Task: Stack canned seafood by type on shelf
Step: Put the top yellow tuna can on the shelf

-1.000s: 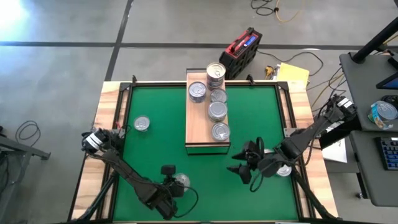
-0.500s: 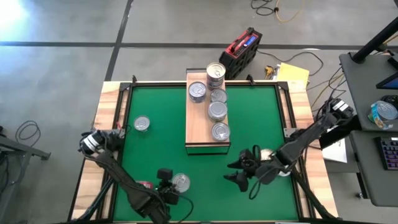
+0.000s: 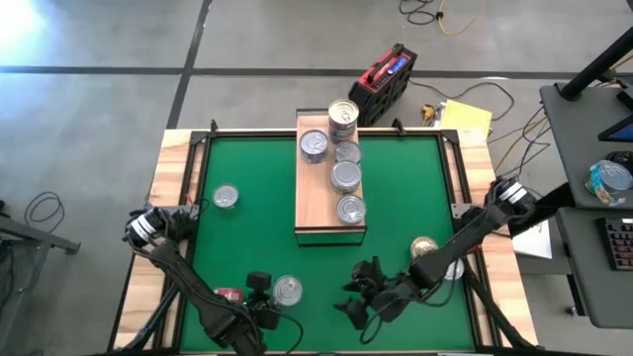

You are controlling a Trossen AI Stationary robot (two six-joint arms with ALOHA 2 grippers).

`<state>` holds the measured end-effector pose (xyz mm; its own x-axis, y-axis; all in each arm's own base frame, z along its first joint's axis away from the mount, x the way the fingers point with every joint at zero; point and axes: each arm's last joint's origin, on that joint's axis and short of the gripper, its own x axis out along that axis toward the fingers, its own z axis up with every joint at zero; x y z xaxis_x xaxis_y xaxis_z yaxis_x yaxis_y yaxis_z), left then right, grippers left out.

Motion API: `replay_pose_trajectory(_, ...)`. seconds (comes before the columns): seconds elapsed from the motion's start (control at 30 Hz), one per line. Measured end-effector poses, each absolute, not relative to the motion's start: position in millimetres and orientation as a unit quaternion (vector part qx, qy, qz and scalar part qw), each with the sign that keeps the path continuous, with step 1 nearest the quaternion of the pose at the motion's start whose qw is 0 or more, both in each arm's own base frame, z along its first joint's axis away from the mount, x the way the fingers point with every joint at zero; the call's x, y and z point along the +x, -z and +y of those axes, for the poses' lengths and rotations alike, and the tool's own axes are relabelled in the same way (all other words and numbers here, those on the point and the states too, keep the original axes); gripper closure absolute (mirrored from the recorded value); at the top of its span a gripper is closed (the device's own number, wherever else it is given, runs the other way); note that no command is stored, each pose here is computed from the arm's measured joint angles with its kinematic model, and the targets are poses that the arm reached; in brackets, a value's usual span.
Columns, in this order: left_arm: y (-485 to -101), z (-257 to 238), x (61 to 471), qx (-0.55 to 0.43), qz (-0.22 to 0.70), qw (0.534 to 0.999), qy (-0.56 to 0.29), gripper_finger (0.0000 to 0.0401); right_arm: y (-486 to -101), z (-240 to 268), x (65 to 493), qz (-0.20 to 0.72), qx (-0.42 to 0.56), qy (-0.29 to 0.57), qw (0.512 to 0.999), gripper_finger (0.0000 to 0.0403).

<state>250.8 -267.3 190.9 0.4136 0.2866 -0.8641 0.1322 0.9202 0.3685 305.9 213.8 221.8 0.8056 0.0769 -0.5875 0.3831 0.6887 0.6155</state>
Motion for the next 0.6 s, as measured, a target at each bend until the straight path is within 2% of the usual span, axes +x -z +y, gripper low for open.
replay_pose_trajectory(0.27,-179,-271,253,0.201,0.523,0.828,-0.006,0.0401,-205,225,321,0.320,0.399,0.097,0.854,0.0090)
replay_pose_trajectory(0.47,-167,-265,248,0.200,0.534,0.821,-0.022,0.0401,-189,225,322,0.324,0.403,0.123,0.847,0.0090)
replay_pose_trajectory(0.6,-167,-264,248,0.203,0.530,0.823,-0.026,0.0401,-178,226,326,0.294,0.405,0.155,0.852,0.0090)
